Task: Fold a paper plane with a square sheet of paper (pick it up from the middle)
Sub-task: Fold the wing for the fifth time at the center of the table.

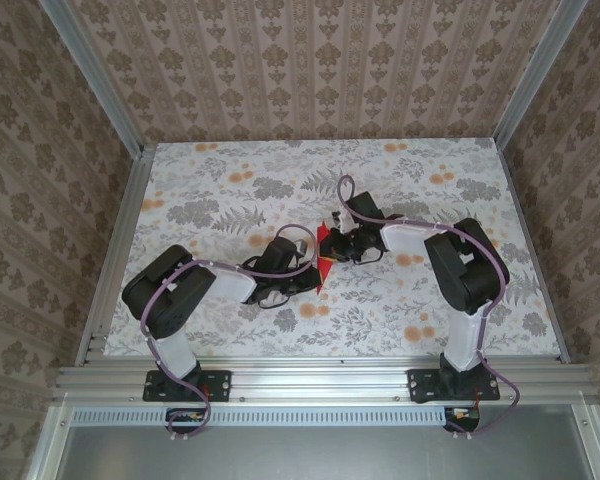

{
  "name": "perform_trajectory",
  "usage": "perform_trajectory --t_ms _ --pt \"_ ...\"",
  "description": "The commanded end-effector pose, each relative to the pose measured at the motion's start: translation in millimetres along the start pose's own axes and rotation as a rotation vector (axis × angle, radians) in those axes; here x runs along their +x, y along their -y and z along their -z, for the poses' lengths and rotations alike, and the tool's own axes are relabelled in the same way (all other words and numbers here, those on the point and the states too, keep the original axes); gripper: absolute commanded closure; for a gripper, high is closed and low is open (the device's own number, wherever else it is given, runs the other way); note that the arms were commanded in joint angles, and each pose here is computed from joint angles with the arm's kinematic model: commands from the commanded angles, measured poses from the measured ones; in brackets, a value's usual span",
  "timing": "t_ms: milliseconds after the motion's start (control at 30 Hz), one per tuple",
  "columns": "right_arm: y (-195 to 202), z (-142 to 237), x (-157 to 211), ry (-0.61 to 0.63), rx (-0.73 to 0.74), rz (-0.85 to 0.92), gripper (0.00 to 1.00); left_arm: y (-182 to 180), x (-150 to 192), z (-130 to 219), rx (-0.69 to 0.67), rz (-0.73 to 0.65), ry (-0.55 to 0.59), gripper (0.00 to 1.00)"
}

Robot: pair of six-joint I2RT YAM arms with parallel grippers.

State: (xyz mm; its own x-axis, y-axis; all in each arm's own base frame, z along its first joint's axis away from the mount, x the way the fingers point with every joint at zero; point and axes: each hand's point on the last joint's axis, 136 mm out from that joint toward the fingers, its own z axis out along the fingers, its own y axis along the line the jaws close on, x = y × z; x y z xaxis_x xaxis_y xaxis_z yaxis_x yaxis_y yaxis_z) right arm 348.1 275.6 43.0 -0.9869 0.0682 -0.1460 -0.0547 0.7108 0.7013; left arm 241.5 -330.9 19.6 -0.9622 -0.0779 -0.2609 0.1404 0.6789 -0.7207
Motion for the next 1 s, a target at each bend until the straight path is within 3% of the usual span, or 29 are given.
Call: perform_trajectory --t_ms 0,400,967 --pt "2 -11 8 -0.033 -0.018 -0.012 0.87 -66 48 5 -0.200 0.063 -0.155 1.00" --pt "16 -31 20 -0.107 0.020 -0.021 0.89 -68 48 3 -0.202 0.067 -0.159 1.00" --pt "48 -31 -29 0.012 0.185 -0.060 0.89 -82 76 14 -0.227 0.045 -0.261 1.00"
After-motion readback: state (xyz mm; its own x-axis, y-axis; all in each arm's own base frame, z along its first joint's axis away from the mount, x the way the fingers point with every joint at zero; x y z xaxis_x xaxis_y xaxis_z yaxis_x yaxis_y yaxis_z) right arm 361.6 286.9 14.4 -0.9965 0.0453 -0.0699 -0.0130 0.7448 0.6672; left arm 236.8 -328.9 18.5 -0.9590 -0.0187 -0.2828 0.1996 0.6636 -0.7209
